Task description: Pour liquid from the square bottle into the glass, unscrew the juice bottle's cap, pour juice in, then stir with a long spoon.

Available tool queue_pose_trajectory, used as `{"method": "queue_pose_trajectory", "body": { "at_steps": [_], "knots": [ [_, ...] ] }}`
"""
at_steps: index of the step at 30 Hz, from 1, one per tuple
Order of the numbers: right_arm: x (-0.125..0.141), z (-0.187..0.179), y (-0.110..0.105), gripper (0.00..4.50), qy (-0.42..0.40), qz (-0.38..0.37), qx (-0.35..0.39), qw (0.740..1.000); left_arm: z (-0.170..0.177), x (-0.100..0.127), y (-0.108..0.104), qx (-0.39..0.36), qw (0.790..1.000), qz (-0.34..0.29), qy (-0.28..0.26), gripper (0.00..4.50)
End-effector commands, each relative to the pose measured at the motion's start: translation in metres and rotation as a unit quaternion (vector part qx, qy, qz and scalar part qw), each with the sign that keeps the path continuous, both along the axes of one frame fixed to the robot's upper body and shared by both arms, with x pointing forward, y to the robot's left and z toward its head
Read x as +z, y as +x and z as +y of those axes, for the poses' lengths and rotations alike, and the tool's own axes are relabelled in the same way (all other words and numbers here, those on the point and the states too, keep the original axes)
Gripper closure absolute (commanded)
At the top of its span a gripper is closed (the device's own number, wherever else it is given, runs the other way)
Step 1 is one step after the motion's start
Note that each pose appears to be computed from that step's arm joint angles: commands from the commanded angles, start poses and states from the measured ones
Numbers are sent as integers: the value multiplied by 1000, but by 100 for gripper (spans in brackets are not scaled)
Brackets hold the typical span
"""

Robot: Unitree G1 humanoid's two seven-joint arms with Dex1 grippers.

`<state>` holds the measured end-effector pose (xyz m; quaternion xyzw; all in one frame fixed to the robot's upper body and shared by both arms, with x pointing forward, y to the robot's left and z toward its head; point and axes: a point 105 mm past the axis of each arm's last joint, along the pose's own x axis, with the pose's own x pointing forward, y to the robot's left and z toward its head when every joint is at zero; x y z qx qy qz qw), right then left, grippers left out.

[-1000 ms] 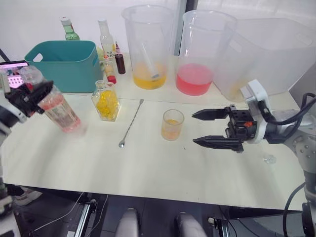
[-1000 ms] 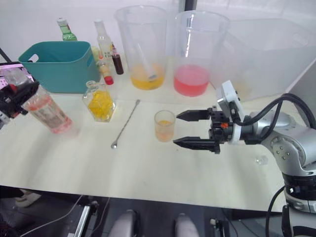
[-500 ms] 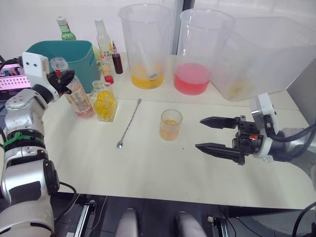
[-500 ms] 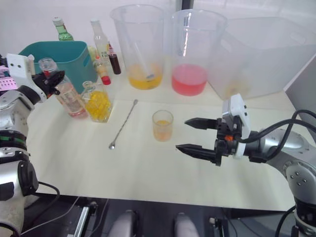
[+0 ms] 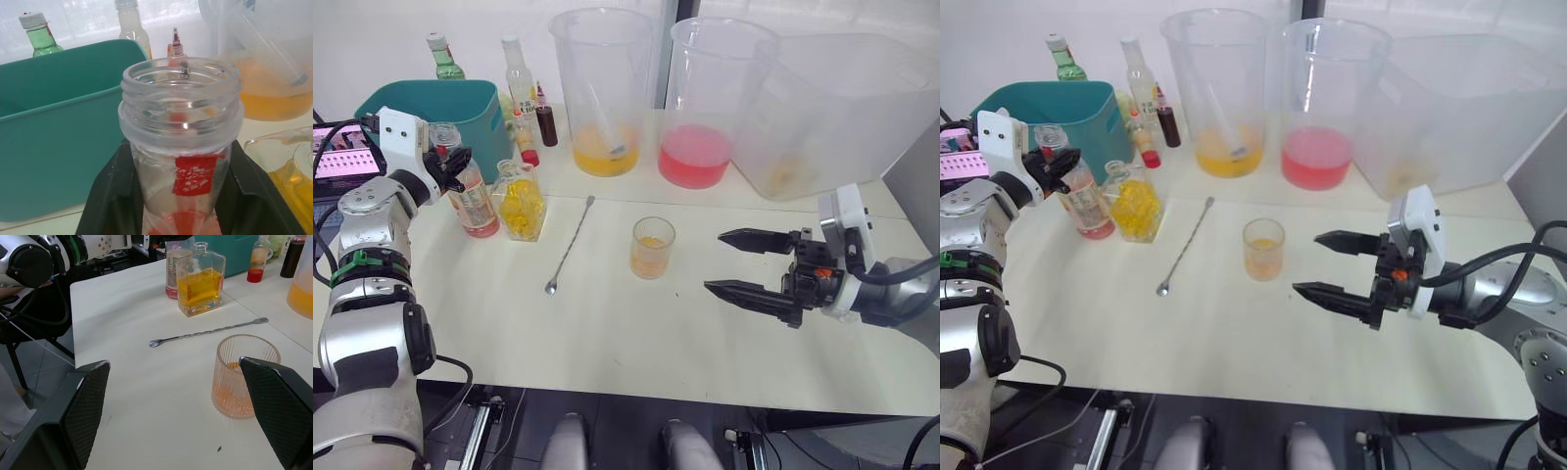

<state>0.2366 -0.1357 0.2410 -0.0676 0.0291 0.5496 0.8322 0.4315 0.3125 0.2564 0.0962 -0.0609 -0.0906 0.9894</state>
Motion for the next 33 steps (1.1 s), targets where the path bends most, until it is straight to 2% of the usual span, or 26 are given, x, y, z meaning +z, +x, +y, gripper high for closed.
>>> {"method": "queue_pose_trajectory", "body": {
  "at_steps": [1,5,8,13,18,22,24,26,30,33],
  "knots": [
    [6,2,-2,0,-5,-17,7,1000,5,30,-6,3,999,-47,-3,138],
    [7,2,1,0,-7,-18,9,1000,7,40,-9,6,998,-66,2,4],
    [6,2,1,0,-7,-18,10,1000,7,52,-12,3,996,-89,-6,4],
    [7,2,3,0,-7,-17,14,1000,-5,93,-24,-38,983,-174,-40,4],
    [8,2,5,0,-7,-19,18,1000,-24,135,-53,-122,955,-268,-33,4],
    [10,0,8,0,-8,-21,16,1000,-30,147,-71,-172,941,-287,-41,4],
    [14,-4,17,0,2,-25,-7,1000,-54,139,-87,-274,930,-240,-44,4],
    [15,-14,35,0,-5,-42,-59,997,-84,116,-105,-366,916,-161,-24,4],
    [10,-20,42,0,-26,-61,-88,994,-109,85,-126,-423,903,-78,-6,4],
    [-1,-17,39,0,-35,-35,-96,994,-117,52,-133,-433,901,-18,7,4]
  ]
}}
